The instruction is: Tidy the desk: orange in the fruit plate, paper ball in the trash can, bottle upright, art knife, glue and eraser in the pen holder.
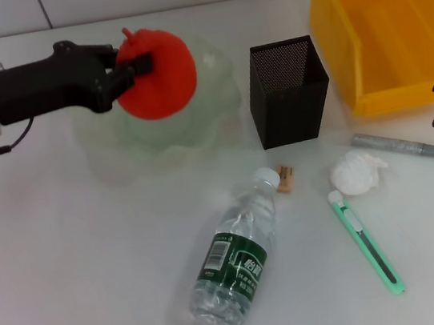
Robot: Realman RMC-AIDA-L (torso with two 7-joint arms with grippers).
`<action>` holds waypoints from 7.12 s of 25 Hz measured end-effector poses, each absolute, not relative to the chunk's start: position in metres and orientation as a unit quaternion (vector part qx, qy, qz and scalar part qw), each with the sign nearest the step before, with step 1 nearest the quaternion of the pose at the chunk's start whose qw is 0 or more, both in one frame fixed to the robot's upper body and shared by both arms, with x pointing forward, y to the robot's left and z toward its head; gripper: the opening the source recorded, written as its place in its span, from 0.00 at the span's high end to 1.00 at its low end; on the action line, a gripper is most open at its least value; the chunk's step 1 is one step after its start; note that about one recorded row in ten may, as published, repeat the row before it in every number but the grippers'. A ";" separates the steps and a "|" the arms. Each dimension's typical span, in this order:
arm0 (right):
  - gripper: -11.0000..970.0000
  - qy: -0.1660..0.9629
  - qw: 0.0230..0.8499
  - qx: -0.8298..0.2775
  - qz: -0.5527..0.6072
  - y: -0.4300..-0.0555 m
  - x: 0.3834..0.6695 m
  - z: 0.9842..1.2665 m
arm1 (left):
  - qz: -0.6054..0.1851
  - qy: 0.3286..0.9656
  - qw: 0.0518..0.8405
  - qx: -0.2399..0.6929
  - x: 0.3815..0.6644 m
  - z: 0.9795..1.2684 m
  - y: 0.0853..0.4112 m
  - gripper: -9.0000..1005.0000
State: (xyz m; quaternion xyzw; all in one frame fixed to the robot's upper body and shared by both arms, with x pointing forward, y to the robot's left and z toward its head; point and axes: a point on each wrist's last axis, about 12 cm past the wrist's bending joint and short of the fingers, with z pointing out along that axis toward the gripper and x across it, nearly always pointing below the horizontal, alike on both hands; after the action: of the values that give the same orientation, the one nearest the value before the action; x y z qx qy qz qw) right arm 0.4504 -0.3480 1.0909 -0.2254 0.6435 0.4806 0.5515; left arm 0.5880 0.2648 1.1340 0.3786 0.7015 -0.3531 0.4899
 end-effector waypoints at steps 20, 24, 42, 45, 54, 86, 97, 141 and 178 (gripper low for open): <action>0.27 0.642 0.547 -0.211 0.494 -0.342 0.451 1.086 | -0.338 0.744 0.503 0.282 0.593 1.102 0.262 0.52; 0.27 0.649 0.534 -0.209 0.500 -0.348 0.454 1.093 | -0.367 0.728 0.504 0.287 0.583 1.104 0.267 0.41; 0.29 0.877 0.192 -0.328 0.293 -0.334 0.518 1.194 | -0.452 0.697 0.363 0.422 0.515 1.082 0.279 0.15; 0.30 0.898 0.165 -0.334 0.236 -0.312 0.535 1.195 | -0.451 0.700 0.355 0.424 0.513 1.078 0.274 0.15; 0.31 0.902 0.152 -0.364 0.178 -0.264 0.561 1.162 | -0.448 0.710 0.345 0.419 0.512 1.068 0.265 0.15; 0.41 0.882 0.163 -0.405 0.179 -0.221 0.575 1.130 | -0.434 0.718 0.356 0.412 0.515 1.065 0.266 0.17; 0.46 0.840 0.353 -0.332 0.243 -0.293 0.545 1.201 | -0.432 0.720 0.357 0.411 0.515 1.065 0.266 0.17; 0.22 0.695 0.435 -0.352 0.451 -0.388 0.465 1.150 | -0.461 0.756 0.304 0.350 0.546 1.129 0.266 0.19; 0.21 0.725 0.438 -0.313 0.429 -0.400 0.440 1.116 | -0.232 0.871 0.156 0.405 0.588 1.151 0.089 0.21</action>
State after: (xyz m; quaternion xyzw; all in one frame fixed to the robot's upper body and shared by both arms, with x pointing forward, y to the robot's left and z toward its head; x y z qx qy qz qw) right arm 0.4400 -0.4003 1.1159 -0.3134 0.7253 0.4291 0.4377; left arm 0.5883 0.0893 1.1514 0.4050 0.8706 -0.2317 0.1560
